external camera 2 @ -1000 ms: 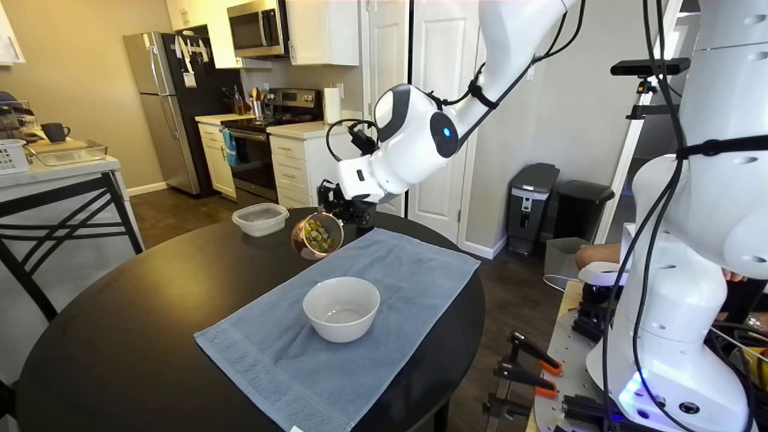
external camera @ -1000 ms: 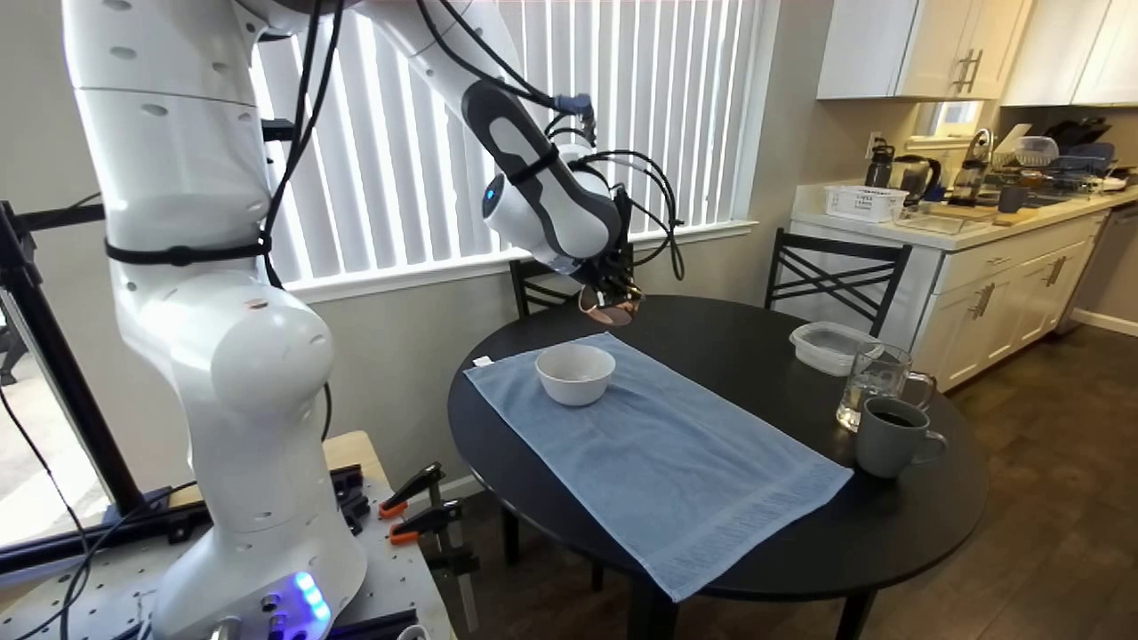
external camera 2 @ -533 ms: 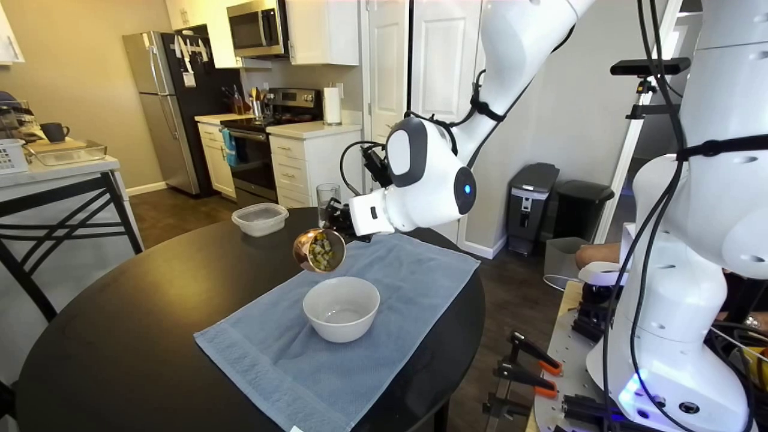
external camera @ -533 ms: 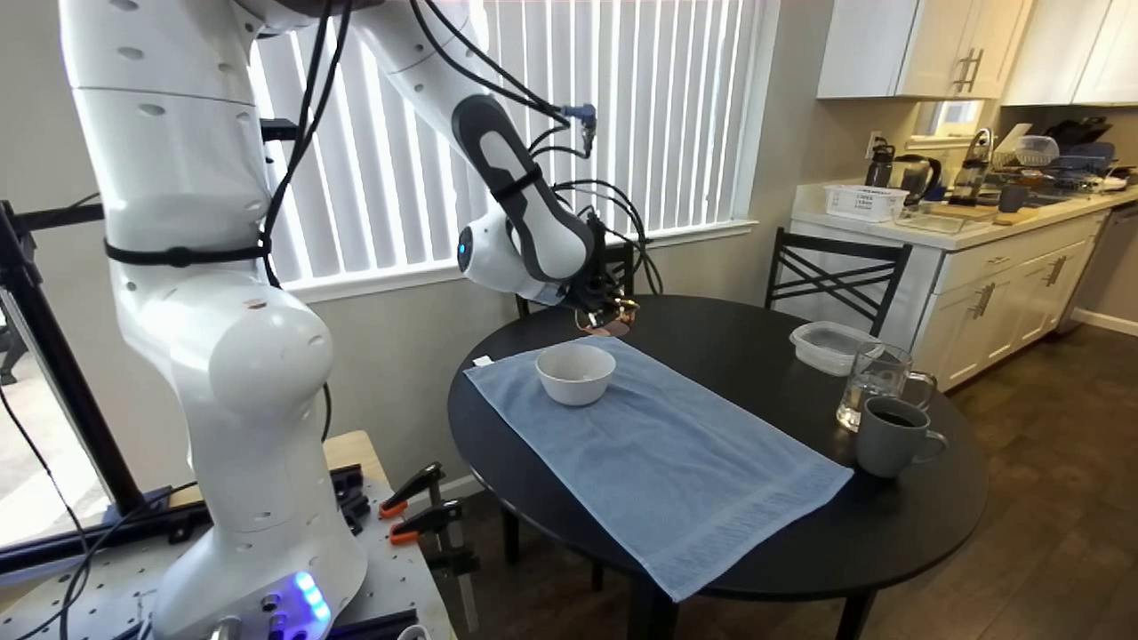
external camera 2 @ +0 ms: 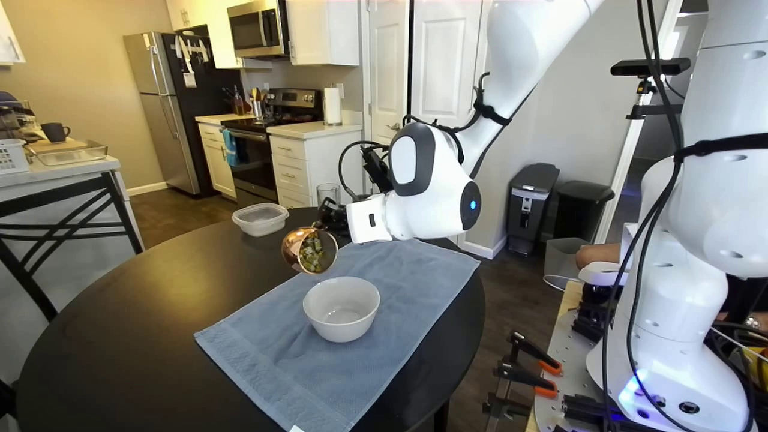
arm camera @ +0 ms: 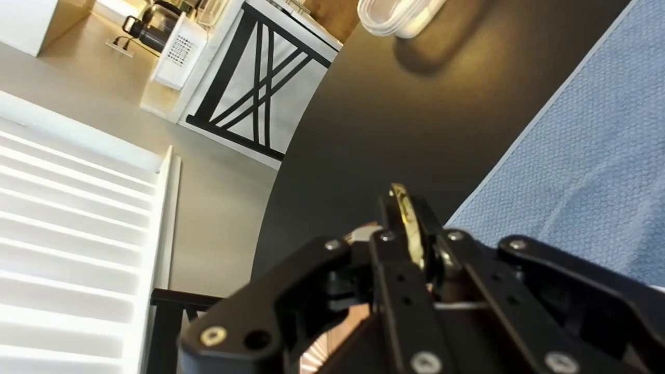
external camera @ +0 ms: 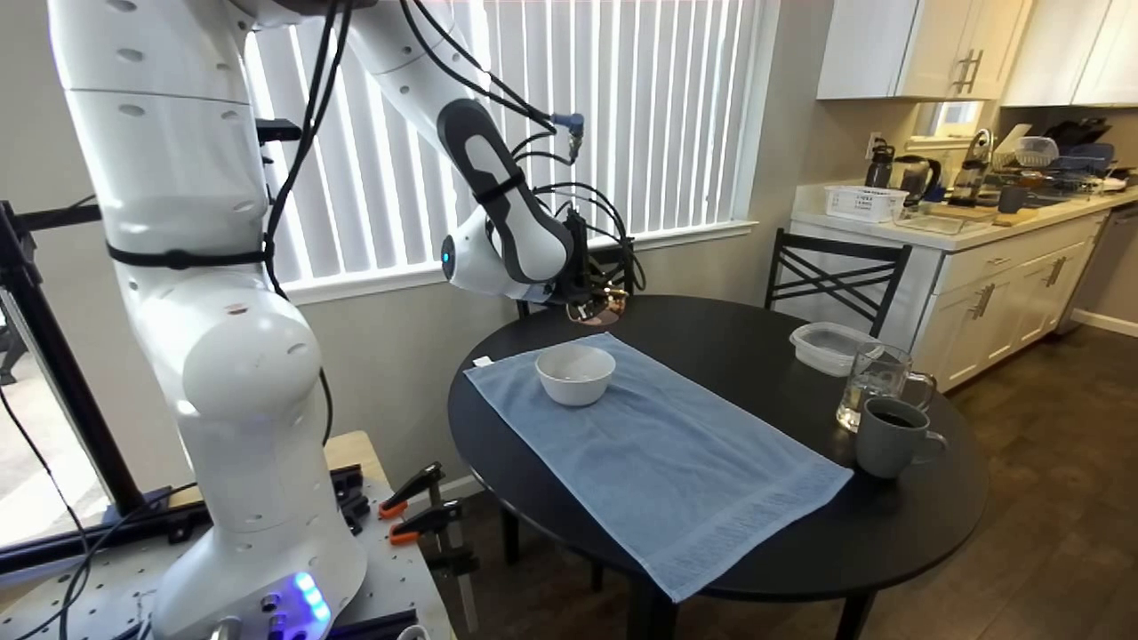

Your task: Pour the contents inside the cup into the bowl

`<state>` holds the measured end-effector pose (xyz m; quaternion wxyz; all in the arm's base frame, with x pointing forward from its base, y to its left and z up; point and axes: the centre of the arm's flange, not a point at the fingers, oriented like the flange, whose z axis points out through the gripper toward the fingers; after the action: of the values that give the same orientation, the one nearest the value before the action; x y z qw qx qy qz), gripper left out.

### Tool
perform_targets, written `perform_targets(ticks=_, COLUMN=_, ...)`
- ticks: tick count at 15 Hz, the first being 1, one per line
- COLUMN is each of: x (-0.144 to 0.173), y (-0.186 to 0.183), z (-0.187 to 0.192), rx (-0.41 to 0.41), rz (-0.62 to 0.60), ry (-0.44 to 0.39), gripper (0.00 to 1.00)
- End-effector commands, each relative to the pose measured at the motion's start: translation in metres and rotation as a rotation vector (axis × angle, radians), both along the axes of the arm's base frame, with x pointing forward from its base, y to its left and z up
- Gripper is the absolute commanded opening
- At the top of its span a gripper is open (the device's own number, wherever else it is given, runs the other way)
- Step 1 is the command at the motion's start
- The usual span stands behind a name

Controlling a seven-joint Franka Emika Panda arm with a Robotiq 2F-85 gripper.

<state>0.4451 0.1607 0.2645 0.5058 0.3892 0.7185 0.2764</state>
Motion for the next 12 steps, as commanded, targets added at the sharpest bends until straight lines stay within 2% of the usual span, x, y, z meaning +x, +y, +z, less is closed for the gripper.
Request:
perform_targets(ticks=1, x=0.000, y=-0.048, z=0.001, rx=-0.016, rz=0.000, ry=-0.085, gripper=0.04)
perform_targets(ticks=7, x=0.011, y=-0.073, z=0.021, rx=-0.047, rz=-0.054, ry=-0.214, gripper=0.04)
perform_targets(ticks=12, x=-0.002, y=-0.081, z=0.026, rx=-0.114, rz=-0.039, ry=-0.295, gripper=0.04)
